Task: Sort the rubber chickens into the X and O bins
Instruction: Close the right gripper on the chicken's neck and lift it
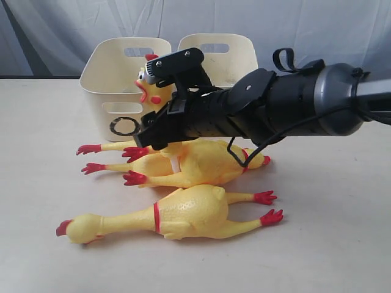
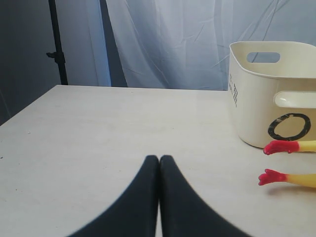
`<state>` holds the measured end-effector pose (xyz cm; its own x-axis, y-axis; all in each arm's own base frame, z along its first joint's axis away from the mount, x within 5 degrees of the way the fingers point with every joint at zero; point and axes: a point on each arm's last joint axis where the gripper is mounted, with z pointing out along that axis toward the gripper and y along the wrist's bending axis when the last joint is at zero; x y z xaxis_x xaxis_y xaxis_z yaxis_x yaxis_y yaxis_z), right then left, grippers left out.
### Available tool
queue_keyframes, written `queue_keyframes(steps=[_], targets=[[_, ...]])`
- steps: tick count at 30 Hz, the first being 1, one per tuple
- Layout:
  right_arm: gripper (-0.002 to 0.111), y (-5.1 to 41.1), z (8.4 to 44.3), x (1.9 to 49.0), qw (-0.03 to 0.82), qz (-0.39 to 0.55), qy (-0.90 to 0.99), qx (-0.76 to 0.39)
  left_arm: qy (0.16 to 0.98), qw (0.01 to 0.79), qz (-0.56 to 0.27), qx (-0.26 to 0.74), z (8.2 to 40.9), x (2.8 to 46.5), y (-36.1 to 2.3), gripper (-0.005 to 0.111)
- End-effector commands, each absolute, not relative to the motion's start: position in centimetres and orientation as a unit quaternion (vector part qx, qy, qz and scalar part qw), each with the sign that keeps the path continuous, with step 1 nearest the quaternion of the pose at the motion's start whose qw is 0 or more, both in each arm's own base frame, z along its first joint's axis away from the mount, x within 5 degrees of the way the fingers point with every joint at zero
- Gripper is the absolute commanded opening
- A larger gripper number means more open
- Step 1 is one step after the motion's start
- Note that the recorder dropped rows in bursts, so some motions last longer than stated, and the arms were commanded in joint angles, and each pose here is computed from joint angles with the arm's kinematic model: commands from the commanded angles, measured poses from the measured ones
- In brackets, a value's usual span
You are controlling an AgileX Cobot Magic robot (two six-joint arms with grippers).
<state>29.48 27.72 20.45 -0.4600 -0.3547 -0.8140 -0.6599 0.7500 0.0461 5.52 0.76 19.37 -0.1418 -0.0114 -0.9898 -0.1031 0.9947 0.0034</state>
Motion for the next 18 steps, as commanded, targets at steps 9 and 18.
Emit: queue_keyframes(steps=[9,18], targets=[[0.023,28.0,20.7,29.3,0.418,0.190,0.834,-0.307,0.755,0.654,0.034,-0.035,19.2,5.5,0.7,0.000],[-0.001,27.8,22.0,29.1,0.431,0.196,0.826,-0.305,0.755,0.654,0.034,-0.035,19.2,5.5,0.7,0.000]])
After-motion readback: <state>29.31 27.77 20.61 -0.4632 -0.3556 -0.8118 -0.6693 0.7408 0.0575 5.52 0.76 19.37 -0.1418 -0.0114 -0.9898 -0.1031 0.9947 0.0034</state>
